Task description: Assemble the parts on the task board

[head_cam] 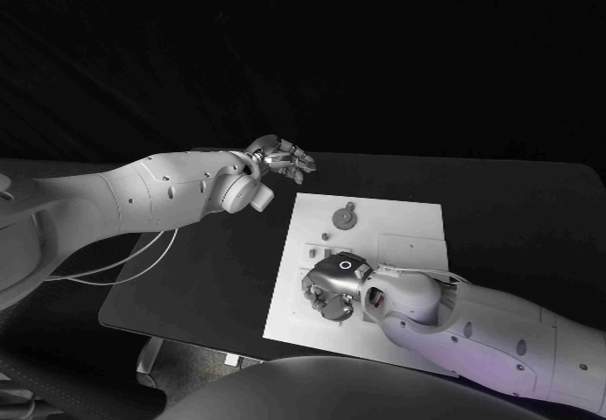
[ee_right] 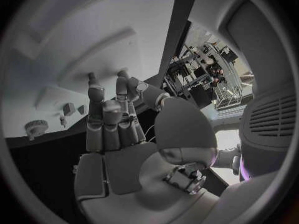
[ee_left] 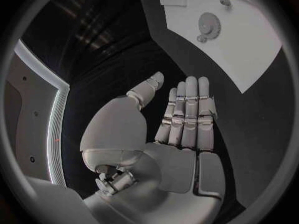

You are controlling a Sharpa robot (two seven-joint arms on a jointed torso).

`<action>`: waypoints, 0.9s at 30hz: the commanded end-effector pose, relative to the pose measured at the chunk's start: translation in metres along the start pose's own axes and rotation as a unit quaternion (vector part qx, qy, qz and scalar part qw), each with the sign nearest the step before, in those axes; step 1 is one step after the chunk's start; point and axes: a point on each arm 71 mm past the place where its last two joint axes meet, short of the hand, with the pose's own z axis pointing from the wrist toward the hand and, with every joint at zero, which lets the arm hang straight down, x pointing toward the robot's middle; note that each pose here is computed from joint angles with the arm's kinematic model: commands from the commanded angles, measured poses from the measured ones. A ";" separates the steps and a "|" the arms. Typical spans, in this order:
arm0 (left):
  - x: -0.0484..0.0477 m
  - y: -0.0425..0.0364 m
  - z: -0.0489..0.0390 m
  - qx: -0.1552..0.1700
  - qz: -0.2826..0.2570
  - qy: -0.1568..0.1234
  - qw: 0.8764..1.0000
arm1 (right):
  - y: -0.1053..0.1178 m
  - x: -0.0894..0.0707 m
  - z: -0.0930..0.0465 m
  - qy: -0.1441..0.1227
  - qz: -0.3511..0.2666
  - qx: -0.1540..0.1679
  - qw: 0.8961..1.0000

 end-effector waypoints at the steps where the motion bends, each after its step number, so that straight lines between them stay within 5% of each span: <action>1: 0.0011 -0.0020 0.0002 0.005 0.000 0.004 1.000 | 0.001 0.004 -0.001 0.014 -0.004 -0.003 1.000; 27: 0.0005 -0.0018 0.0002 0.005 0.001 0.003 1.000 | 0.000 0.006 -0.003 0.021 -0.002 -0.002 1.000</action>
